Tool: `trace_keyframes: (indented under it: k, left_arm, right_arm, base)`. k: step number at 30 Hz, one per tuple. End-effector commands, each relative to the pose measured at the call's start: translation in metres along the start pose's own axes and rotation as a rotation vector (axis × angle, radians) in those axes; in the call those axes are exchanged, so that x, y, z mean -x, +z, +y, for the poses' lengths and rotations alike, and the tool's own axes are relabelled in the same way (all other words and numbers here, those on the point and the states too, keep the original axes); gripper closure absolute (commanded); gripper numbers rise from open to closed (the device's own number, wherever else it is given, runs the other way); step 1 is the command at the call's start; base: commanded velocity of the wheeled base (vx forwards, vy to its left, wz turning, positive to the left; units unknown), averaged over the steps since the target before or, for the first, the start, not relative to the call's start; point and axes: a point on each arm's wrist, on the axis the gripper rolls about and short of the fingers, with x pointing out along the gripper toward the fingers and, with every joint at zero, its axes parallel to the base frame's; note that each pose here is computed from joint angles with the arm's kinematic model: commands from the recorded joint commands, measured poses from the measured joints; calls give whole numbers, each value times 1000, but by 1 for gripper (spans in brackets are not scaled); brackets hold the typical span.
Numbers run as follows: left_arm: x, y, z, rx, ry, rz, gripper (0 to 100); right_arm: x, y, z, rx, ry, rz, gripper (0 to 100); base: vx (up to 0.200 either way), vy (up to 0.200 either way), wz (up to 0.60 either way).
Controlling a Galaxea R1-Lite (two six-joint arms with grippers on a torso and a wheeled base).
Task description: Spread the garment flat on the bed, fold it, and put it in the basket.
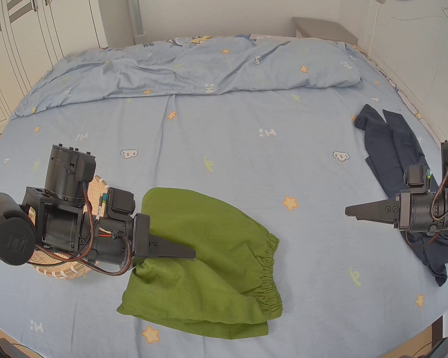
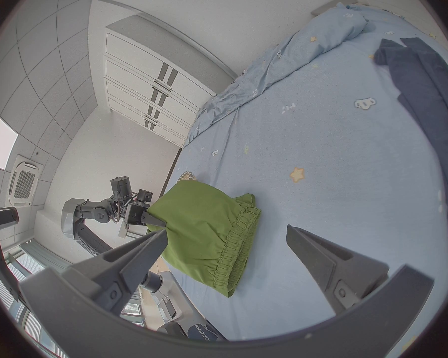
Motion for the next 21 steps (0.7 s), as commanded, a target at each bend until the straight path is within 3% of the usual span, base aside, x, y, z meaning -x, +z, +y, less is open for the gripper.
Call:
trace_keyframes:
  k: [1, 15, 21]
  left_arm:
    - [-1, -3, -2, -17, -4, 12, 100]
    - [28, -8, -27, -111, -33, -49, 100]
    - [59, -5, -50, -221, -43, -127, 100]
  right_arm:
    - [0, -1, 0, -1, 0, 1, 0]
    - [-3, -4, 1, -1, 2, 15, 0]
    - [-4, -7, 5, 5, 11, 27, 0]
  base:
    - [0, 0, 0]
    - [0, 0, 0]
    - [0, 0, 0]
